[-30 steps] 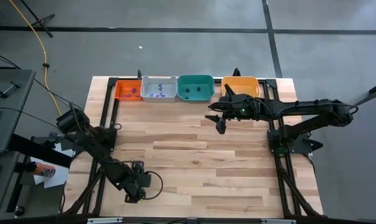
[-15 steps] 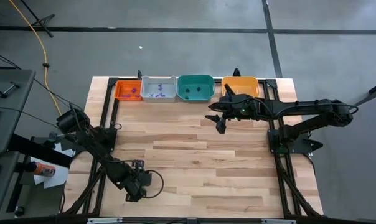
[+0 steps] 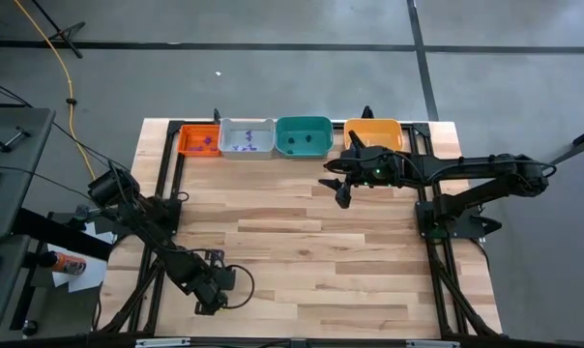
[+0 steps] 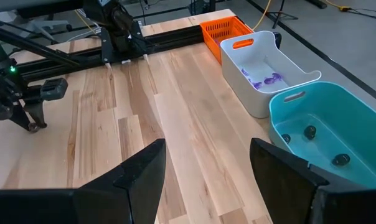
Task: Sort Halloween decoration
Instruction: Put the black skull into the green bin
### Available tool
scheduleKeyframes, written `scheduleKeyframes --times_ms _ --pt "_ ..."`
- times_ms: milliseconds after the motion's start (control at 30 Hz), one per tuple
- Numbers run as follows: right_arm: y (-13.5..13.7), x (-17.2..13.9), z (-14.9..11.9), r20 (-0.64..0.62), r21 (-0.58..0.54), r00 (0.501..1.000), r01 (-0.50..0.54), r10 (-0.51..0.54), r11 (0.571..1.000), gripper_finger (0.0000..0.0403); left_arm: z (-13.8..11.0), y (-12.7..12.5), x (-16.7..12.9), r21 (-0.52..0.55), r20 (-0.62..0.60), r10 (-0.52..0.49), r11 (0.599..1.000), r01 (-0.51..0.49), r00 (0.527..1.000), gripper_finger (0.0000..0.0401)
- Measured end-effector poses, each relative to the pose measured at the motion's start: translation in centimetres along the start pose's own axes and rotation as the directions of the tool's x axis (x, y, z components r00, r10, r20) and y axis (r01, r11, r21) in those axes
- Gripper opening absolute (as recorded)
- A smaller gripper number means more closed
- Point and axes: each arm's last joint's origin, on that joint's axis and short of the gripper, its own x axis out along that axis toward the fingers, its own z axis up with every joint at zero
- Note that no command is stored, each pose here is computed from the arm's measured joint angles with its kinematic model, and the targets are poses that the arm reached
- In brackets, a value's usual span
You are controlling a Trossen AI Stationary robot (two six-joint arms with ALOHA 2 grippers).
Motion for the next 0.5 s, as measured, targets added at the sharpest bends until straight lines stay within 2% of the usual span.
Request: scheduleKeyframes --times_ms 267,500 --pt "0.0 0.2 -0.1 -0.004 0.000 1.000 0.001 -0.001 1.000 0.0228 0.0 0.0 -0.3 0.000 0.012 -0.008 1.000 0.008 1.000 0.0071" --pt "0.0 0.2 -0.1 -0.008 -0.003 1.000 0.001 -0.001 1.000 0.0228 0.9 0.8 -2.9 0.022 0.105 -0.073 0.997 0.071 0.992 0.0072"
